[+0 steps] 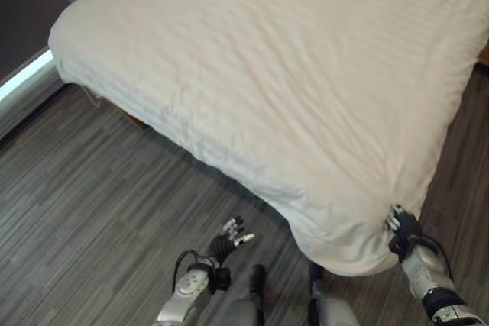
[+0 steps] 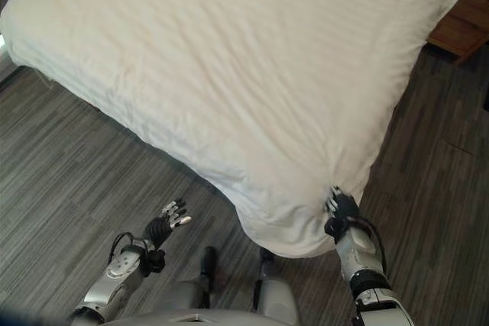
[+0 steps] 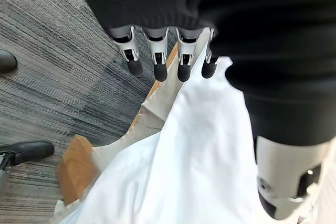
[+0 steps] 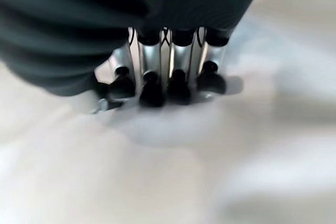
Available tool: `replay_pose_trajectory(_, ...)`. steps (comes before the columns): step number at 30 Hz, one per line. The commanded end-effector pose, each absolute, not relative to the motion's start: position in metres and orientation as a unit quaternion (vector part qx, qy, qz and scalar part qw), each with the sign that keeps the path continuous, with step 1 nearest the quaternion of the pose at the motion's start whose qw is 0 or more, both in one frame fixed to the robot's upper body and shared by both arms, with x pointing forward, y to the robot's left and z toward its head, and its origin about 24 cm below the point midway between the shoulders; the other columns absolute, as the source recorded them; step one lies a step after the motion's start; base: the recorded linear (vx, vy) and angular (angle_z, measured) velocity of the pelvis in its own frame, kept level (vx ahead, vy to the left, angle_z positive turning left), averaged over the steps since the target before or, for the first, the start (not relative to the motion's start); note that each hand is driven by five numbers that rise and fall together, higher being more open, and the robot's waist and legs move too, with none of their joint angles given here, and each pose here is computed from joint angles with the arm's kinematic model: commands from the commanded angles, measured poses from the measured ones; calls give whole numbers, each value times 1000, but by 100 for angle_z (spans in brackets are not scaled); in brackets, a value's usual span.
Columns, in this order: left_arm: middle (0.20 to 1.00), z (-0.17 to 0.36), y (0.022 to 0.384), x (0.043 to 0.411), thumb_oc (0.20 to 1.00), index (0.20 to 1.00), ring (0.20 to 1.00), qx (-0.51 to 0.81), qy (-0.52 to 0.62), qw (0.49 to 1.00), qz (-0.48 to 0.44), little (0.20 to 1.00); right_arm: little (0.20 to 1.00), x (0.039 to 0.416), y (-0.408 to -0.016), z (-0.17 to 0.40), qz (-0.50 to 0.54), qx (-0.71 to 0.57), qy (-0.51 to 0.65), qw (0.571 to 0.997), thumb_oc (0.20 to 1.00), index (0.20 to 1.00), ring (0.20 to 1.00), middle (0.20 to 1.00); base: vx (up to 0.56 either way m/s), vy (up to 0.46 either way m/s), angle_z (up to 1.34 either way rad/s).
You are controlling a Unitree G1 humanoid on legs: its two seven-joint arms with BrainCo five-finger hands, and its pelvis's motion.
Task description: Making the bed.
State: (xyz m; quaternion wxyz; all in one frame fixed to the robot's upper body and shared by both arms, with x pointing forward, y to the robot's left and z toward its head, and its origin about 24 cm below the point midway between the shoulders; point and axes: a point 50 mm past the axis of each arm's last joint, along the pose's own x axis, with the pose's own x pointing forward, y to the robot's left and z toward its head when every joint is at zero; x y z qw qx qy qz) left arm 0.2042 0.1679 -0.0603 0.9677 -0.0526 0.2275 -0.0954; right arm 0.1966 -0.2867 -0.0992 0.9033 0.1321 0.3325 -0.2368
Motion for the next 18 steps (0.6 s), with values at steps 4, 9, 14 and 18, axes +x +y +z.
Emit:
replay_pose_trajectory(4, 1000, -38, 168, 225, 1000, 1000, 1000, -67, 166, 980, -92, 1000, 200, 112, -282, -142, -290, 153, 458, 826, 200, 200, 200, 200, 20, 8, 1)
replay_pose_trajectory(9, 1000, -35, 178, 222, 1000, 1000, 1000, -69, 162, 981, -79, 1000, 200, 36, -287, -155, -349, 165, 526, 758, 200, 200, 200, 200, 35, 8, 1)
replay_pose_trajectory(14, 1000, -32, 188, 225, 1000, 1000, 1000, -65, 154, 985, -54, 1000, 200, 67, -315, -136, -415, 205, 413, 784, 200, 200, 200, 200, 2, 41, -8)
replay_pose_trajectory(18, 1000, -30, 195, 226, 1000, 1000, 1000, -48, 148, 987, -42, 1000, 200, 117, -348, -89, -421, 180, 251, 853, 200, 200, 200, 200, -18, 70, -12)
